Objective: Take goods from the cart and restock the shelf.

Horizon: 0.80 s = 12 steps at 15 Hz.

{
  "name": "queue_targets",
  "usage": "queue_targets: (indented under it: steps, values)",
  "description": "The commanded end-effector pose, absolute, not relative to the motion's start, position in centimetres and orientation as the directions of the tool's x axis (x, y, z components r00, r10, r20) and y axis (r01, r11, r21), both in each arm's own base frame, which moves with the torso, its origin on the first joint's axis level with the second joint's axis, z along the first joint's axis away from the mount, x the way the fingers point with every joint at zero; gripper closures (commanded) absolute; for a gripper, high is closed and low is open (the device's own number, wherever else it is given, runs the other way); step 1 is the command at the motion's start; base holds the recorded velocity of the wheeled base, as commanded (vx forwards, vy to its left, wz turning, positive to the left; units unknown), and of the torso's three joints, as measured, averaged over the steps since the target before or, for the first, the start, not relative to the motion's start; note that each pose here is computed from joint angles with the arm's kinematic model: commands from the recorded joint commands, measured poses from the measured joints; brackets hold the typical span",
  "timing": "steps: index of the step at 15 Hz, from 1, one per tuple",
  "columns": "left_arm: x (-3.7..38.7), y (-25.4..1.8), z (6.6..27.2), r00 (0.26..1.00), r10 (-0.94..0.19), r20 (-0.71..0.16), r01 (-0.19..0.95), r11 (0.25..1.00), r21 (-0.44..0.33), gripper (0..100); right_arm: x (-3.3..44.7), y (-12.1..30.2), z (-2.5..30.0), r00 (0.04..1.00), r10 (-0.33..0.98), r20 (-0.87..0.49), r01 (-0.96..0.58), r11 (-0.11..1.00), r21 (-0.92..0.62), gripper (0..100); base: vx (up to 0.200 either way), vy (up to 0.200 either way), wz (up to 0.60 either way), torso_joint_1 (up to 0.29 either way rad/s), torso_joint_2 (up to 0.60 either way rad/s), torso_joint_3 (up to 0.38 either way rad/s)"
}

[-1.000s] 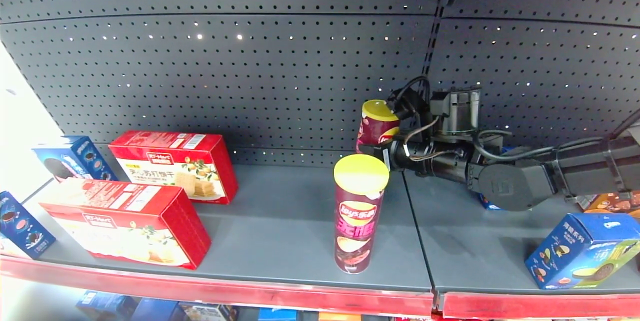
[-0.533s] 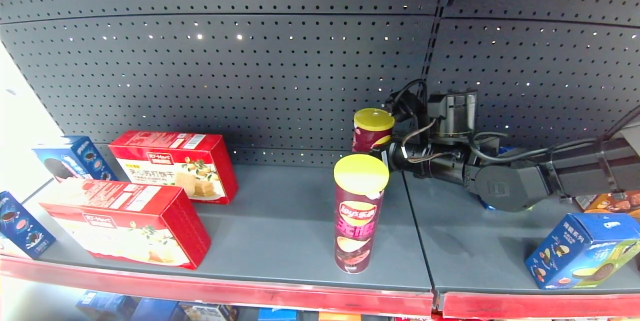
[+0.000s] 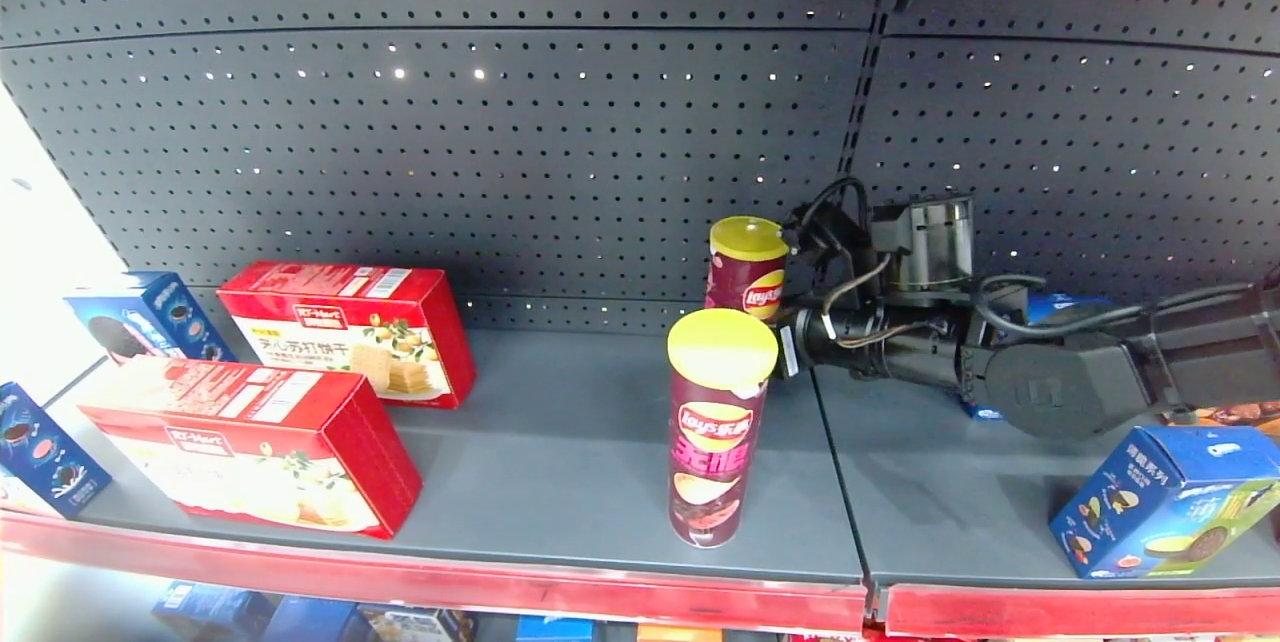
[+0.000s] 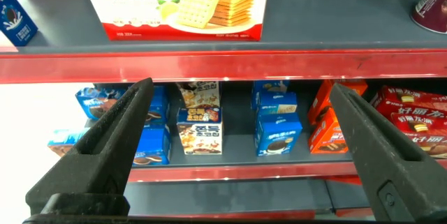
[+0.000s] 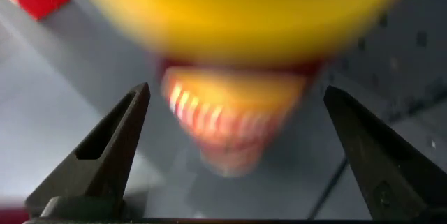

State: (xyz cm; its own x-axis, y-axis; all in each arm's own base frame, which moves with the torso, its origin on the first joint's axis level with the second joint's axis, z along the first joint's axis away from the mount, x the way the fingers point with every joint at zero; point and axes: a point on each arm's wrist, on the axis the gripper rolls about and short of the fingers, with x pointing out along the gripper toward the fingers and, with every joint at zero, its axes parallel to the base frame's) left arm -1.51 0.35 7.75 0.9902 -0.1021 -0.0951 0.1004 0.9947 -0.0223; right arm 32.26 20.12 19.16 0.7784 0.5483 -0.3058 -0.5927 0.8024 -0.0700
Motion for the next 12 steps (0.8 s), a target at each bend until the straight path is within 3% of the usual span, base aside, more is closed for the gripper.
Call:
queue_targets:
  steps: [1, 9, 12]
  values:
    - [-1.5, 0.3, 7.8, 0.99, -0.102, -0.096, 0.1, 0.995, -0.023, 0, 30.5, 18.7, 20.1, 0.785, 0.543, -0.299, -0.587, 0.807, -0.074, 0, 0.0, 0.0, 0.0, 0.0, 0.0, 0.0]
    - [-1.5, 0.3, 7.8, 0.99, -0.102, -0.096, 0.1, 0.995, -0.023, 0, 27.6, 16.7, 19.9, 0.786, 0.523, -0.329, -0.574, 0.815, -0.078, 0, 0.0, 0.0, 0.0, 0.0, 0.0, 0.0]
    - [-1.5, 0.3, 7.8, 0.99, -0.102, -0.096, 0.1, 0.995, -0.023, 0, 27.7, 15.9, 19.2, 0.836, 0.417, -0.356, -0.48, 0.87, -0.11, 0, 0.0, 0.0, 0.0, 0.0, 0.0, 0.0]
